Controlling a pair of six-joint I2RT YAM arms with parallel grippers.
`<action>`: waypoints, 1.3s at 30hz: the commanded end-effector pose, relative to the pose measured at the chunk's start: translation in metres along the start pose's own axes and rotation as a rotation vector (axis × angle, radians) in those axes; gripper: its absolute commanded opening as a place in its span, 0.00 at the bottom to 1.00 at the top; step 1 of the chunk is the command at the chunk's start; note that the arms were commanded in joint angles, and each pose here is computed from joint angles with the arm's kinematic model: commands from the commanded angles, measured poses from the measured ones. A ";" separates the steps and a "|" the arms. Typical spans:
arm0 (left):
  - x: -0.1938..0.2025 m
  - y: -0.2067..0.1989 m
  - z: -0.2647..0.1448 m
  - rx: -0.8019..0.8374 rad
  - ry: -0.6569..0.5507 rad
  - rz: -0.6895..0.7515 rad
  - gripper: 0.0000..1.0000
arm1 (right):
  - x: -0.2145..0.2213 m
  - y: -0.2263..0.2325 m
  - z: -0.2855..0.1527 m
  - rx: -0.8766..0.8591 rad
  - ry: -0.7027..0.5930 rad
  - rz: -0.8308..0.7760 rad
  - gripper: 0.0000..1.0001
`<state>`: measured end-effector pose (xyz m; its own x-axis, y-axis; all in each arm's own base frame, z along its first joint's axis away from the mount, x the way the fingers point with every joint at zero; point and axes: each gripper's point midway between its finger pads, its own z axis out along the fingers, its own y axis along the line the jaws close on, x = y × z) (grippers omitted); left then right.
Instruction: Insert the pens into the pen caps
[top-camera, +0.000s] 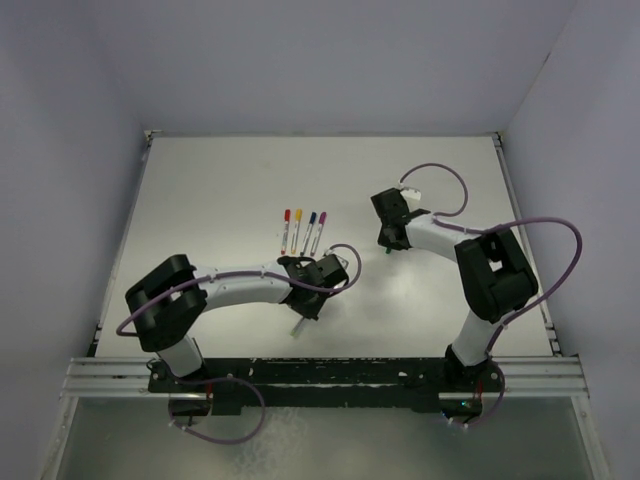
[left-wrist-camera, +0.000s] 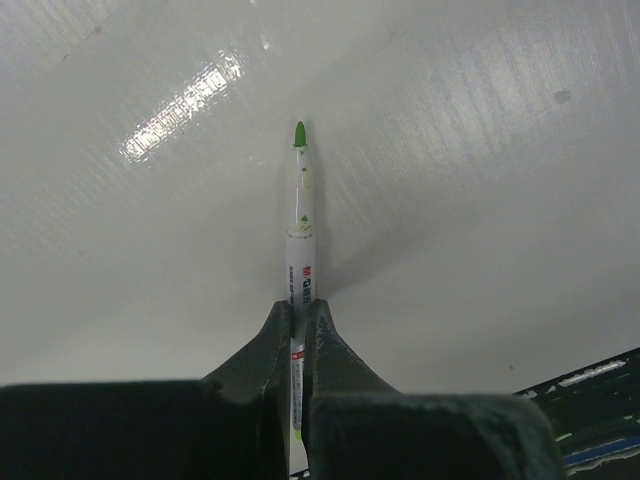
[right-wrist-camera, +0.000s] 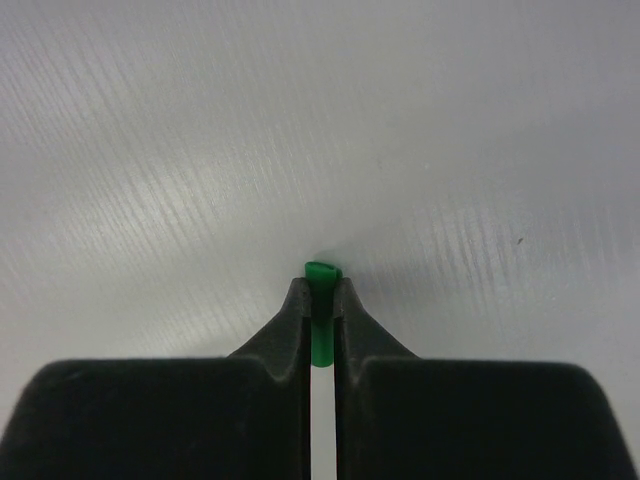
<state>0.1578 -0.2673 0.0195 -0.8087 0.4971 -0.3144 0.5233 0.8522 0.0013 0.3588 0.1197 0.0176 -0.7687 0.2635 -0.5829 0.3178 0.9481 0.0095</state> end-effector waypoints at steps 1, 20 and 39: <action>-0.018 -0.005 -0.014 0.036 -0.099 -0.009 0.00 | 0.043 -0.024 0.005 0.072 0.126 -0.061 0.00; -0.084 -0.020 -0.075 0.233 -0.569 -0.078 0.00 | -0.061 0.041 -0.132 -0.572 -0.346 -0.012 0.00; -0.120 -0.070 -0.156 0.694 -1.022 -0.055 0.00 | -0.072 0.053 -0.291 -1.293 -0.821 0.075 0.00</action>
<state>0.1784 -0.3433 0.1564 -0.5032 -0.0071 -0.8642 0.7032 0.5779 -0.4142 0.2883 0.1965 0.2305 -0.2803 0.4315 -0.8574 -0.5159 0.6856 0.5137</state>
